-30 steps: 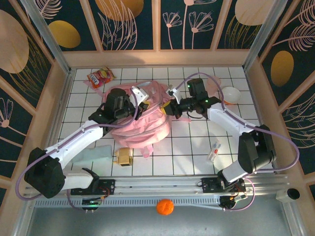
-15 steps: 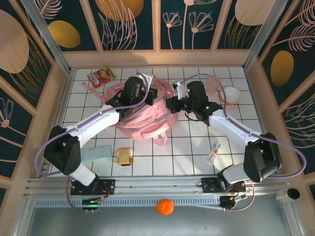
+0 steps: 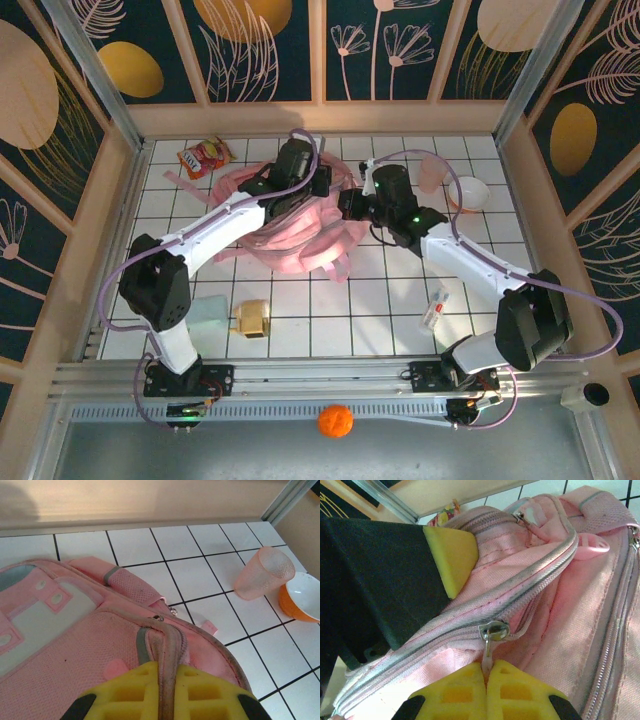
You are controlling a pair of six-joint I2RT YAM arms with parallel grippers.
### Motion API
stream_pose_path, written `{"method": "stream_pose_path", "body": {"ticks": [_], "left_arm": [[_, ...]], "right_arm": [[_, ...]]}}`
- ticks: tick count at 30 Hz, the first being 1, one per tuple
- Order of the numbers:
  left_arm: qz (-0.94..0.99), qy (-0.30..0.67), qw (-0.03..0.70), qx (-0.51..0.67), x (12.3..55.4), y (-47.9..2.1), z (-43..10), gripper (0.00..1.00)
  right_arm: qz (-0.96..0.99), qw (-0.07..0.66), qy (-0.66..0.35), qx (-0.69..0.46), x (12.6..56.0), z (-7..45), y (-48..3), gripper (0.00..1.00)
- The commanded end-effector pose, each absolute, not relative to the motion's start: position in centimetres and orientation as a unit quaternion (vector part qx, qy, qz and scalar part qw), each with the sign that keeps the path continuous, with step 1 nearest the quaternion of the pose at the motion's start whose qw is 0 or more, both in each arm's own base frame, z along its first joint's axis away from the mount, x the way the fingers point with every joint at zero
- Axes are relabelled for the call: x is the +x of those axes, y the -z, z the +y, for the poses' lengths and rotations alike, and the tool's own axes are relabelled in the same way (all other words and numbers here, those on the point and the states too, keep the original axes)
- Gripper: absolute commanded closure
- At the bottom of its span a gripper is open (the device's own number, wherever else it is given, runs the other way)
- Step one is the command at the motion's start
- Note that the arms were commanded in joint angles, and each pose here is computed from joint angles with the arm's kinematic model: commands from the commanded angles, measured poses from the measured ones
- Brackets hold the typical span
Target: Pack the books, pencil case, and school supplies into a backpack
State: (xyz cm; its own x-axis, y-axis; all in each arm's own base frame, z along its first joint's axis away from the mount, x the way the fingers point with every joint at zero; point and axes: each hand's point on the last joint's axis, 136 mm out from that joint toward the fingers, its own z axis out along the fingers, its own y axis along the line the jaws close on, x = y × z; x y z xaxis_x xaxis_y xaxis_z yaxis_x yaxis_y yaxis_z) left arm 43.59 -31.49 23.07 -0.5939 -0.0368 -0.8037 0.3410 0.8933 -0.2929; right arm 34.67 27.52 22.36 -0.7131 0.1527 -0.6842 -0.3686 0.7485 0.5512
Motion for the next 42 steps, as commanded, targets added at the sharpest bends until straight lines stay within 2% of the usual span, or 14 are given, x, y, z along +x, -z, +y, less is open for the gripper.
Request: {"method": "stream_pose_path", "body": {"ticks": [1, 5, 10, 15, 22, 28, 34, 42], "left_arm": [[0.81, 0.176, 0.557, 0.046, 48.0, -28.1, -28.8, 1.0], [0.803, 0.178, 0.547, 0.156, 45.1, -25.7, -29.6, 1.0], [0.775, 0.212, 0.552, 0.224, 41.3, -25.8, -29.8, 1.0], [0.79, 0.22, 0.539, 0.192, 41.6, -25.1, -29.5, 1.0], [0.791, 0.266, 0.53, 0.149, 42.6, -26.0, -30.7, 1.0], [0.777, 0.315, 0.526, 0.141, 42.1, -27.3, -31.8, 1.0], [0.774, 0.316, 0.531, 0.135, 42.0, -28.0, -31.5, 1.0], [0.771, 0.328, 0.53, 0.128, 41.9, -28.5, -31.6, 1.0]], "right_arm": [[0.848, 0.269, -0.425, -0.168, 28.3, 30.3, -23.9, 1.0], [0.862, 0.255, -0.396, -0.188, 30.5, 26.3, -23.1, 1.0], [0.86, 0.222, -0.387, -0.248, 31.1, 25.9, -21.9, 1.0], [0.854, 0.188, -0.407, -0.266, 30.0, 27.5, -21.2, 1.0], [0.839, 0.214, -0.434, -0.249, 28.5, 29.3, -21.9, 1.0], [0.858, 0.25, -0.394, -0.215, 29.5, 28.5, -20.3, 1.0], [0.852, 0.273, -0.381, -0.233, 29.3, 29.3, -20.4, 1.0], [0.852, 0.274, -0.379, -0.237, 29.0, 29.5, -19.5, 0.83]]}}
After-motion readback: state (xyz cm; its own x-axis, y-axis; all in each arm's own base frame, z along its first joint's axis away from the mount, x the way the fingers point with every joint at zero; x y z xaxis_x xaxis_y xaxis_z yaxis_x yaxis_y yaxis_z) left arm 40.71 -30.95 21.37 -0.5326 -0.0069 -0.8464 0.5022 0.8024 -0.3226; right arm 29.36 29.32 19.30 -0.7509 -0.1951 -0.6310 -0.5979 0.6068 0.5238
